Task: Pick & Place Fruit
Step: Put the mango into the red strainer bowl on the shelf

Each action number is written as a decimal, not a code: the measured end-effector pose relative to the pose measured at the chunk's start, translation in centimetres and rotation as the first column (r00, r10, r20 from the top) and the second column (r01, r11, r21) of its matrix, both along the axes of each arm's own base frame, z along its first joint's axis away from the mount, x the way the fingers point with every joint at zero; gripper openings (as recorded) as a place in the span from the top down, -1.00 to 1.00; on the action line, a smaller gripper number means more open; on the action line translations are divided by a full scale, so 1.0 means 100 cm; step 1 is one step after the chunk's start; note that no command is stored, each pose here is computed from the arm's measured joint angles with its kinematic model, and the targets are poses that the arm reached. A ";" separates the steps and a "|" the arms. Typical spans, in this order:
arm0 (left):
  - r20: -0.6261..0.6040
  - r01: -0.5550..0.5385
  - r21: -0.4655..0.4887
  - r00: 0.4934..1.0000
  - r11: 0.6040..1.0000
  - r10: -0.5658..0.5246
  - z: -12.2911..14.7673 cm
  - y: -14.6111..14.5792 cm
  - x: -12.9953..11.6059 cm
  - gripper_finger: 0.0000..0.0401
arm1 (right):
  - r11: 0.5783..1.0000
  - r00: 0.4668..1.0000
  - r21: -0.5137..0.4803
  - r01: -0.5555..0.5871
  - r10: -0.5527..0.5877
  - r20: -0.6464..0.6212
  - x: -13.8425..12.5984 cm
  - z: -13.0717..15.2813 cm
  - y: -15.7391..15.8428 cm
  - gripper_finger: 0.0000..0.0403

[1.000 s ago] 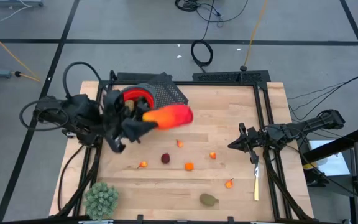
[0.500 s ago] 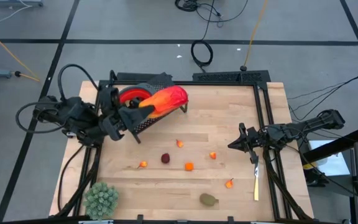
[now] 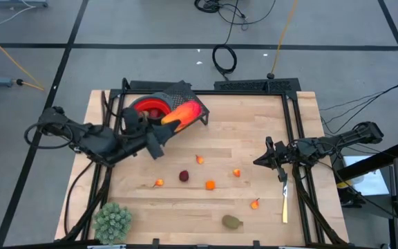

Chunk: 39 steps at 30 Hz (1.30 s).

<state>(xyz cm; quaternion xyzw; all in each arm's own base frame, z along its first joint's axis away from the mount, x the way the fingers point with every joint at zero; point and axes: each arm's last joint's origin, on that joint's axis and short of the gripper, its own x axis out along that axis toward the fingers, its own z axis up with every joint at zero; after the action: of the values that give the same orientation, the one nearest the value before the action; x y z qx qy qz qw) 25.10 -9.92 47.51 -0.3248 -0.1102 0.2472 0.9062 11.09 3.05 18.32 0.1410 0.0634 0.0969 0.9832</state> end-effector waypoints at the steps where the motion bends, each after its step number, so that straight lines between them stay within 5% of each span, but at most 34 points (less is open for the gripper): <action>1: -0.018 -0.016 0.007 1.000 1.000 0.016 -0.002 0.000 0.000 0.12 | 1.000 1.000 0.000 0.000 0.000 0.000 0.000 0.000 0.000 1.00; 18: -0.311 -0.196 0.132 0.923 0.972 0.229 -0.036 0.030 0.001 0.12 | 1.000 1.000 0.000 0.000 0.000 0.000 0.000 0.000 0.000 1.00; 29: -0.533 -0.122 0.398 0.776 0.909 0.337 -0.047 0.047 0.000 0.12 | 1.000 1.000 0.000 0.000 0.000 0.000 0.000 0.000 0.000 1.00; 39: -0.670 -0.072 0.418 0.649 0.906 0.361 -0.064 0.061 -0.010 0.12 | 1.000 1.000 0.000 0.000 0.000 0.000 0.000 0.000 0.000 1.00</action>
<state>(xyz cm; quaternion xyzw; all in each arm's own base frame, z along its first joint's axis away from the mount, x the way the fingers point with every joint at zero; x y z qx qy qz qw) 24.15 -3.83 41.13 -0.0133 0.1811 0.4405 0.8792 11.10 3.05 18.34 0.1408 0.0631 0.0968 0.9833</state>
